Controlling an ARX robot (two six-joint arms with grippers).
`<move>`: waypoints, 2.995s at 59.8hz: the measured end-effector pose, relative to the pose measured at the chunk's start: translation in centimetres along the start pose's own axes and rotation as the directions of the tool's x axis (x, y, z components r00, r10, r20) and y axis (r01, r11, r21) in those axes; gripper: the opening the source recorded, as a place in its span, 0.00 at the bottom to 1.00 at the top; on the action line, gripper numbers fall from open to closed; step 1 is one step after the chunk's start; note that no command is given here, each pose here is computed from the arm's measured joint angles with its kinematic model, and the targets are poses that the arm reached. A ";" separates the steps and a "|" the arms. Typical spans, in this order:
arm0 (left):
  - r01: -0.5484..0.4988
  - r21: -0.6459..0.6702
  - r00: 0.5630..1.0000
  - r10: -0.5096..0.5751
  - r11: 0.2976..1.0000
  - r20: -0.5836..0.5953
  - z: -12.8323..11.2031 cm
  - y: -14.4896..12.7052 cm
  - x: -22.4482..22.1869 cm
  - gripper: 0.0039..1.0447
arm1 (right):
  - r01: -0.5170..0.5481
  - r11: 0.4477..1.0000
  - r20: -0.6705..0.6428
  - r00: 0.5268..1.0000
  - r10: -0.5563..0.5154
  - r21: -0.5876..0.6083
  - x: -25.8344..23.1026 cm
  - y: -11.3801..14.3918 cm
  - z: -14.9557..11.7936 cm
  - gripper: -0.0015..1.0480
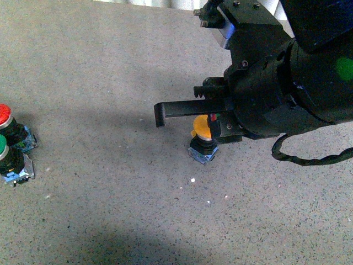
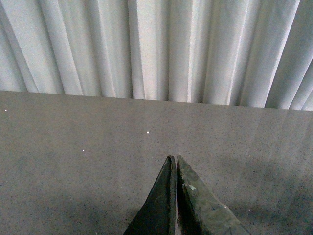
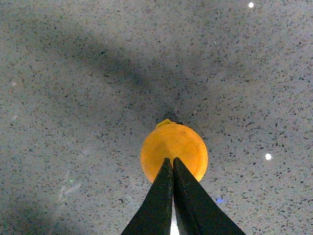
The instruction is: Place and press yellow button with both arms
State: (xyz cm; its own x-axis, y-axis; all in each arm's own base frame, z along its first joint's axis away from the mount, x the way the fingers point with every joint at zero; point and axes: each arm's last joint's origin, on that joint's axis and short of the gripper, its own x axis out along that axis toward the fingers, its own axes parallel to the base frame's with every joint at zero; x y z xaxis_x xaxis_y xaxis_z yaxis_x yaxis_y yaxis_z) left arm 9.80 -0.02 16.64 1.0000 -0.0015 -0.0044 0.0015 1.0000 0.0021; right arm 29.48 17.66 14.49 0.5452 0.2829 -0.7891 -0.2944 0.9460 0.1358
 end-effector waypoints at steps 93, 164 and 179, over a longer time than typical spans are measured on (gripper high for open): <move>0.000 0.000 1.000 0.000 1.000 0.000 0.0 0.0 0.0 0.01 | -0.065 0.972 0.342 0.940 -0.018 0.228 -9.1 -4.9 4.0 0.14; 0.000 0.000 1.000 0.000 1.000 0.000 0.0 0.0 0.0 0.01 | 0.277 0.947 0.788 0.542 -0.292 0.160 -15.1 -11.9 -13.2 0.01; 0.000 0.000 1.000 0.000 1.000 0.000 0.0 0.0 0.0 0.01 | 0.278 0.947 0.790 0.538 -0.293 0.161 -15.8 -11.6 -14.0 0.01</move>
State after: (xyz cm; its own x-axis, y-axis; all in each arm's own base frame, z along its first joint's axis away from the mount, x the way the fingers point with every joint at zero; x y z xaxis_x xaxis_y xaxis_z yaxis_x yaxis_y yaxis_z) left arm 9.80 -0.02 16.64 1.0000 -0.0015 -0.0048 0.0015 1.0000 0.0021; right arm 13.30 0.02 17.00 1.0000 0.0004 0.0090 -0.0004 1.0000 0.0055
